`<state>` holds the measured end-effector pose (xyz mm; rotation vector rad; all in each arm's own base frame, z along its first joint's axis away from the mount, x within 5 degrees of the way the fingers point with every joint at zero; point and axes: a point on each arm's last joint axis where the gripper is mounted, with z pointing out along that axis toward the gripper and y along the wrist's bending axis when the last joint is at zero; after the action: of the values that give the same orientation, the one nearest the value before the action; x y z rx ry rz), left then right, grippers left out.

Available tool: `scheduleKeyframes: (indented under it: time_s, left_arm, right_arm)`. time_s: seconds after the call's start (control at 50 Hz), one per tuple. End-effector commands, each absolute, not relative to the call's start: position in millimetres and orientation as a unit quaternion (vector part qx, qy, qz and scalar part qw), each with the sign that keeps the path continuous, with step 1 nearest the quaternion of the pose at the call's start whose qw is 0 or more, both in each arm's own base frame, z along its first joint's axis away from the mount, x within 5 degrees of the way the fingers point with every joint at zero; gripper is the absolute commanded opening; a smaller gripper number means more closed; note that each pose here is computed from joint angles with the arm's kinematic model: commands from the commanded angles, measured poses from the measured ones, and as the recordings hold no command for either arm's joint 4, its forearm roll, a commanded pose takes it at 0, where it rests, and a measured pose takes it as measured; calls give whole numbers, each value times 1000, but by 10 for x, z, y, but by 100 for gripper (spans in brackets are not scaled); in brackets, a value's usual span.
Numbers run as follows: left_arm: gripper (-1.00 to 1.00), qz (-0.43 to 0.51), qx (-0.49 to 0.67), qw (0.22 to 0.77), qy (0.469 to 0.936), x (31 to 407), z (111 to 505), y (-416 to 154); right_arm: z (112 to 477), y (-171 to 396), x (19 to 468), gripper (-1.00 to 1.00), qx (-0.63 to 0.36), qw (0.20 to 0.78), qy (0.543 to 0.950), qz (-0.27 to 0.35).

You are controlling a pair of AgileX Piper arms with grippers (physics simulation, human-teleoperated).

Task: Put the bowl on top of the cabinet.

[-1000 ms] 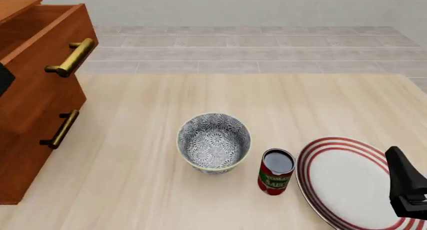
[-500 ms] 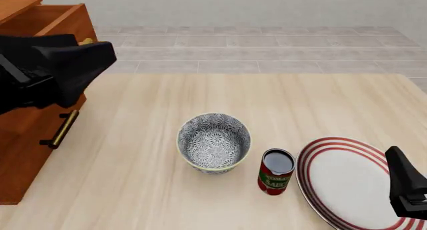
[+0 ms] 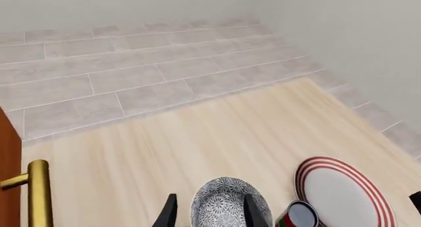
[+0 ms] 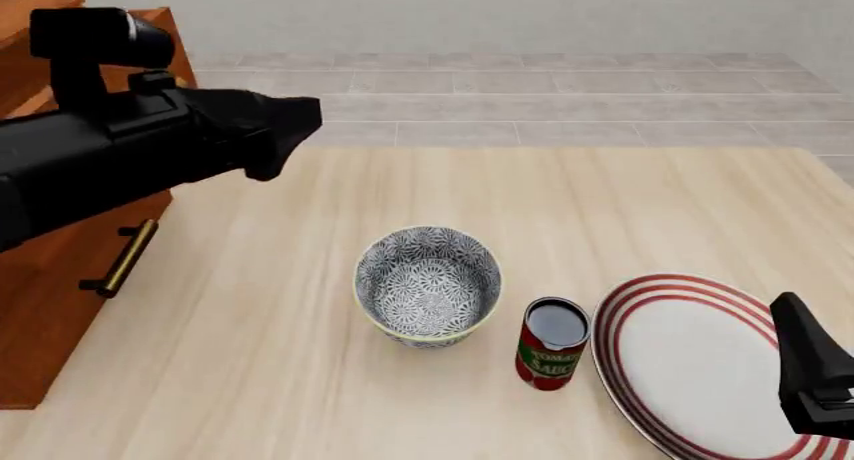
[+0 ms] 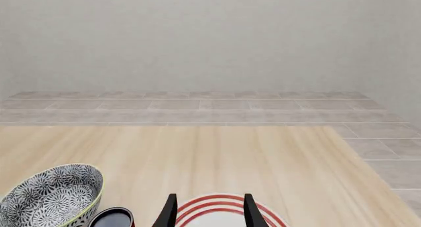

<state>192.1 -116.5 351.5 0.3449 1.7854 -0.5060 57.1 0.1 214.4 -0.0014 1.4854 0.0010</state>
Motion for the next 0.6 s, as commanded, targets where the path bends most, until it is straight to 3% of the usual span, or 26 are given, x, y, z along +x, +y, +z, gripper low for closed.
scheduleKeyframes:
  time_s: [0.02, 0.6]
  left_arm:
    - [100, -202, 139, 562, 790, 2220, 3278, -1270]
    - [100, -194, 155, 519, 818, 2458, 2769, -1488]
  right_arm:
    - [2145, 1, 571, 100, -1, 737, 676, 0]
    - [2144, 1, 571, 100, -1, 737, 676, 1]
